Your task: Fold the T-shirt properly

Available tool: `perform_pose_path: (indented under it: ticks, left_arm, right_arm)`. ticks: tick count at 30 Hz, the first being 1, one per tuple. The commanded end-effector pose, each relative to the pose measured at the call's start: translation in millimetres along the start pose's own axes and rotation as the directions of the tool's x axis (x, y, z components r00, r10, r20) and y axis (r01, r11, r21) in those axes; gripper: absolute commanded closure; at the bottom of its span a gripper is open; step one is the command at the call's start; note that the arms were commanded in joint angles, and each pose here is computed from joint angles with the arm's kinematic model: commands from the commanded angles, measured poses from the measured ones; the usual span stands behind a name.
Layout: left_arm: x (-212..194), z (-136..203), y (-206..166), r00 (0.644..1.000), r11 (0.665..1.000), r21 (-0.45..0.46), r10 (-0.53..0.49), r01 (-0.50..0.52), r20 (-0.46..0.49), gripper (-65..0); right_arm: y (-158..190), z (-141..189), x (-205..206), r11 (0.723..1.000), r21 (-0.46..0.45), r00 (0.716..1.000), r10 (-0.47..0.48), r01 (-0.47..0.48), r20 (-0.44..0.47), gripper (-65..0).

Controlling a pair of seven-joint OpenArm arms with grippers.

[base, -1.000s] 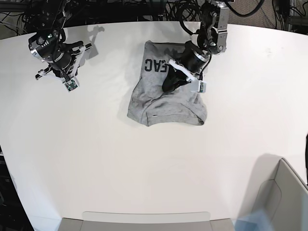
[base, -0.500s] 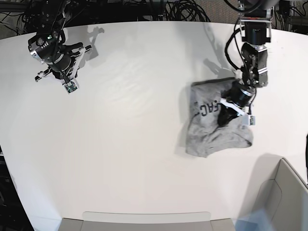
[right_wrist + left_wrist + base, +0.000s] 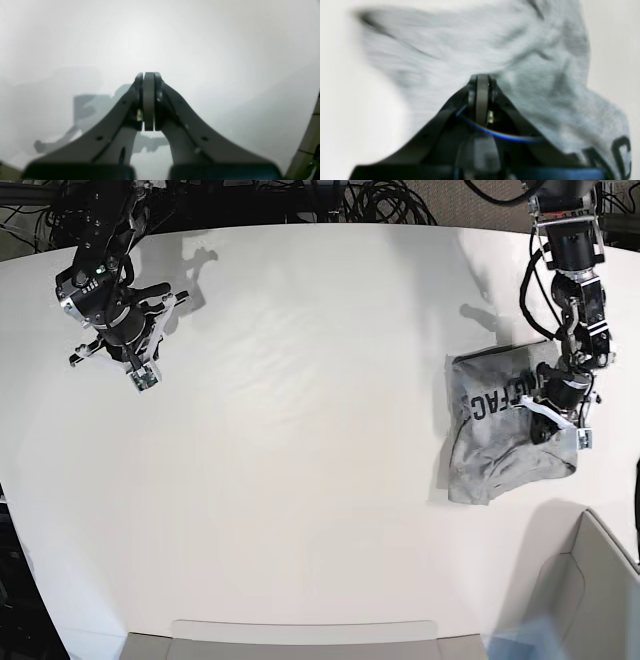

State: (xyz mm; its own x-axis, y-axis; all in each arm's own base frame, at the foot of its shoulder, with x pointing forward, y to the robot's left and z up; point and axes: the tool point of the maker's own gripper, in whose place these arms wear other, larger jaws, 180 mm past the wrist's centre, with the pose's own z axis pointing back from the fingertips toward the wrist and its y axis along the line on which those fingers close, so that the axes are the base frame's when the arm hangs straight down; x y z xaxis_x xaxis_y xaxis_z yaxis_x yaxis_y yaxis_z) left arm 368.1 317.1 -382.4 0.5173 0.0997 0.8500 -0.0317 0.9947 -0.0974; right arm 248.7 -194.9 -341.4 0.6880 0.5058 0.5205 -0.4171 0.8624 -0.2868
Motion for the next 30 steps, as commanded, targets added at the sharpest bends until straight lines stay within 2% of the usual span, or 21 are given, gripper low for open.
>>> perform_pose_path:
  ticks: [1, 5, 9, 12, 15, 18, 24, 30]
  left_arm:
    - [47, 4, -8, 0.992, 0.999, -0.03, -0.03, 0.034, 0.126, 0.0]
    - [105, 23, -39, 0.955, 0.989, -0.069, -0.108, 0.132, 0.277, 0.0]
    - [109, 54, -69, 0.927, 0.969, -0.104, -0.178, 0.223, 0.331, 0.0]
    - [83, 83, -77, 0.929, 0.962, -0.112, -0.205, 0.25, 0.309, 0.0]
    - [54, 112, -67, 0.947, 0.986, -0.061, -0.133, 0.157, 0.292, 0.0]
    - [23, 141, -48, 0.964, 0.998, 0.017, -0.071, 0.069, 0.256, 0.0]
    - [-35, 177, -46, 0.992, 0.998, 0.055, -0.03, 0.024, 0.121, 0.0]
    - [-84, 205, -46, 1.0, 0.998, 0.059, -0.011, 0.012, -0.02, 0.0]
  right_arm:
    - [-8, 5, 14, 1.0, -0.024, 0.999, 0.018, -0.017, 0.045, 0.0]
    - [-15, 6, 29, 0.999, -0.043, 0.996, 0.023, -0.019, 0.082, 0.0]
    - [-2, 9, 40, 0.998, -0.021, 0.991, 0.067, -0.065, 0.116, 0.0]
    - [15, 10, 38, 0.998, 0.021, 0.981, 0.058, -0.063, 0.186, 0.0]
    - [41, 16, 32, 0.995, 0.086, 0.961, 0.023, -0.048, 0.277, 0.0]
    - [68, 24, 26, 0.988, 0.153, 0.94, -0.059, 0.008, 0.336, 0.0]
    - [94, 31, -3, 0.976, 0.215, 0.951, -0.105, 0.041, 0.292, 0.0]
    - [110, 37, -29, 0.966, 0.252, 0.967, -0.122, 0.063, 0.225, 0.0]
